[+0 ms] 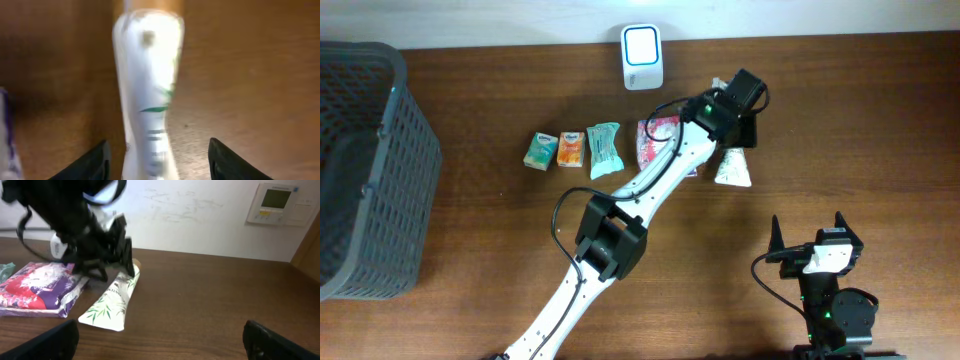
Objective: Scan the item barcode
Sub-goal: 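Place the white tube upright right of the red-purple package, then raise the left arm aside and reach the right gripper to the white tube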
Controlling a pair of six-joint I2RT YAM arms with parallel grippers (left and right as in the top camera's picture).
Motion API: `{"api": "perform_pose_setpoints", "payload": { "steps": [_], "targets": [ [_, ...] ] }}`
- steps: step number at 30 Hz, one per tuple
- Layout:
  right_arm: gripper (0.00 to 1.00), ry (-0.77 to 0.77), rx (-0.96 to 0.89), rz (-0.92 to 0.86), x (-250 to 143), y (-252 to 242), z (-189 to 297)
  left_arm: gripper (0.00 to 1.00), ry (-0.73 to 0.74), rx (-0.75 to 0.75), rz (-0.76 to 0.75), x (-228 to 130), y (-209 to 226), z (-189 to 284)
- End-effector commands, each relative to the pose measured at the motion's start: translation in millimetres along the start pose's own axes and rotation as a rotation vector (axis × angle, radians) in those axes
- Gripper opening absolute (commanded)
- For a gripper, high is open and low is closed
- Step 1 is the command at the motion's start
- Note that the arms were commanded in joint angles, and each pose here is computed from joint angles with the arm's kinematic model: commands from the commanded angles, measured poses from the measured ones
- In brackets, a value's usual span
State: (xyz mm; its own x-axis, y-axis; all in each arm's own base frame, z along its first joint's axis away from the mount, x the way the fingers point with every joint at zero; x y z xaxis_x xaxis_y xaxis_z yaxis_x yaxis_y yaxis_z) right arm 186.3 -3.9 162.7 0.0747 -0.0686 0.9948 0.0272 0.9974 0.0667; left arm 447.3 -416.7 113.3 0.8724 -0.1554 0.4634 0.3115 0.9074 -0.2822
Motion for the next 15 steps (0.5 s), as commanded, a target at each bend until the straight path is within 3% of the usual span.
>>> {"api": "perform_pose_setpoints", "payload": {
  "steps": [1,2,3,5,6,9,11,15],
  "targets": [
    [0.98,0.005,-0.003,0.008,-3,0,0,0.63,-0.204,-0.061,-0.121,57,-16,108],
    [0.98,0.005,-0.003,0.008,-3,0,0,0.65,-0.247,-0.053,-0.168,68,-8,151],
    [0.98,0.005,-0.003,0.008,-3,0,0,0.75,-0.263,0.054,-0.210,73,18,195],
    [0.98,0.005,-0.003,0.008,-3,0,0,0.95,-0.243,0.280,-0.151,71,69,234],
    [0.98,0.005,-0.003,0.008,-3,0,0,0.99,-0.209,0.397,-0.113,67,102,253],
    [0.98,0.005,-0.003,0.008,-3,0,0,0.99,-0.076,0.569,-0.002,53,182,278],
    [0.99,0.005,-0.003,0.008,-3,0,0,0.99,-0.072,0.620,0.069,57,228,291],
    [0.98,0.005,-0.003,0.008,-3,0,0,0.99,-0.068,0.590,0.202,56,284,307]
  ]
}}
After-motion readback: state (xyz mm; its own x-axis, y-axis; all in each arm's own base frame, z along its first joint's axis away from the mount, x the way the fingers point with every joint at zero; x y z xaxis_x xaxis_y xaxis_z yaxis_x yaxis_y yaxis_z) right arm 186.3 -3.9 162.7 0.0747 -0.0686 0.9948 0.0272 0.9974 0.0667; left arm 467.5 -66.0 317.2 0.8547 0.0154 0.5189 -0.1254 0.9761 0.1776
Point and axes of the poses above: each gripper's point midway between its finger pads, its own z axis back along the fingers, its own y axis along the line the jaws close on, x = y × z, the point moved 6 cm from there along z, back along the fingers, and after that the axes turned 9 degrees about -z, right-handed, at the moved point
